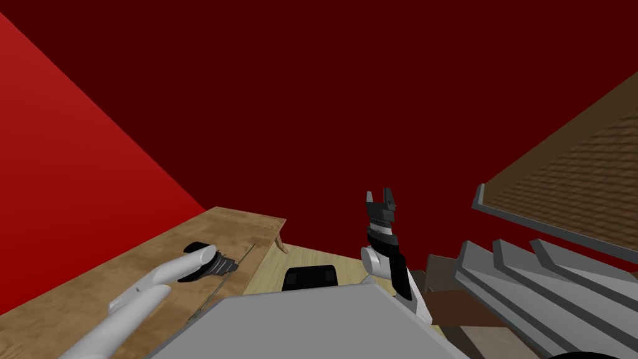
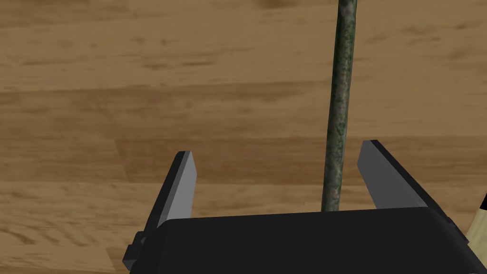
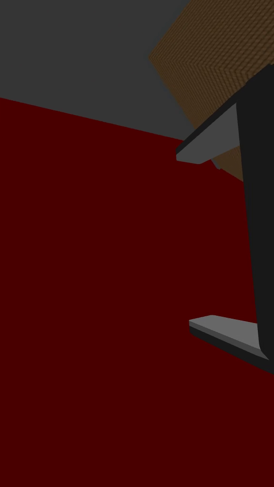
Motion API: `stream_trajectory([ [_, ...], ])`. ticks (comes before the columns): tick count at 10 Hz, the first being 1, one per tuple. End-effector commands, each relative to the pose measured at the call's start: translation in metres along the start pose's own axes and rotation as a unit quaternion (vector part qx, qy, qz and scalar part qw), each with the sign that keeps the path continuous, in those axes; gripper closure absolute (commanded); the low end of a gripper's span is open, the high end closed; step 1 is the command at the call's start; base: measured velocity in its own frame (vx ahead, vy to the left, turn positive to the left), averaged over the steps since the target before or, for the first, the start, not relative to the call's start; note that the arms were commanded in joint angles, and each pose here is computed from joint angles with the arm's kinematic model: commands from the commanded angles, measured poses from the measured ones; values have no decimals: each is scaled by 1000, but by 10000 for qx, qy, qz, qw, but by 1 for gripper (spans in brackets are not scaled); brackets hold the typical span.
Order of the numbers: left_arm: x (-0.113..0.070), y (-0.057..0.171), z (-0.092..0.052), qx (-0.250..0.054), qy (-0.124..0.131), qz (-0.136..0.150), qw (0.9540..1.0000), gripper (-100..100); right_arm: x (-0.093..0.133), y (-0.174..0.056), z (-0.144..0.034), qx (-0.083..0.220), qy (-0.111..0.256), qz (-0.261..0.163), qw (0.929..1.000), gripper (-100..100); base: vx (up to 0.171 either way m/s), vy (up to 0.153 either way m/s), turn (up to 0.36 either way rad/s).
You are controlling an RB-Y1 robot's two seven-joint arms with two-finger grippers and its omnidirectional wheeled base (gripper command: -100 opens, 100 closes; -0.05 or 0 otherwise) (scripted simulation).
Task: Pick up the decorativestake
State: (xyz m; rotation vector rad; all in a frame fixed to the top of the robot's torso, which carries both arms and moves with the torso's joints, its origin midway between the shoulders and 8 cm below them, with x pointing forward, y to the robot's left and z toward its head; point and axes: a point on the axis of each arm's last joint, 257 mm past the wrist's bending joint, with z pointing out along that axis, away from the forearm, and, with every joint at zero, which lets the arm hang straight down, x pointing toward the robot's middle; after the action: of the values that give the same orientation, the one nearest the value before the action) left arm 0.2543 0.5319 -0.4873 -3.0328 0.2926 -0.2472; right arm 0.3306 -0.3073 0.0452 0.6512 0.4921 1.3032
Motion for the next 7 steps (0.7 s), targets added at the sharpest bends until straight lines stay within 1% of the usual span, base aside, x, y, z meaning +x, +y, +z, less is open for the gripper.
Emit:
stream_trajectory([
  [1, -13, -17, -1, 53, -12, -104, 9999, -100, 0, 0, 0, 0, 0, 0, 10000, 0, 30, -62, -89],
  [2, -22, -18, 2, 30, -92, -30, 9999, -100, 0, 0, 0, 0, 0, -1, 10000, 0, 16, -33, 17],
  [3, -27, -34, -1, 103, -25, -179, 9998, -100, 0, 0, 0, 0, 0, -1, 10000, 0, 28, -65, -172],
  [4, -39, -39, 0, 96, -82, -247, 9996, -100, 0, 0, 0, 0, 0, 0, 10000, 0, 29, -62, -89],
  [5, -48, -41, 1, 80, -134, -231, 9996, -100, 0, 0, 0, 0, 0, -1, 10000, 0, 12, -33, 28],
  [6, -48, -41, 1, 79, -135, -141, 9998, -100, 0, 0, 0, 0, 0, -1, 10000, 0, -1, -11, 15],
  [7, -59, -56, -1, 128, -107, -309, 9994, -100, 0, 0, 0, 0, 0, -1, 10000, 0, 23, -57, -163],
])
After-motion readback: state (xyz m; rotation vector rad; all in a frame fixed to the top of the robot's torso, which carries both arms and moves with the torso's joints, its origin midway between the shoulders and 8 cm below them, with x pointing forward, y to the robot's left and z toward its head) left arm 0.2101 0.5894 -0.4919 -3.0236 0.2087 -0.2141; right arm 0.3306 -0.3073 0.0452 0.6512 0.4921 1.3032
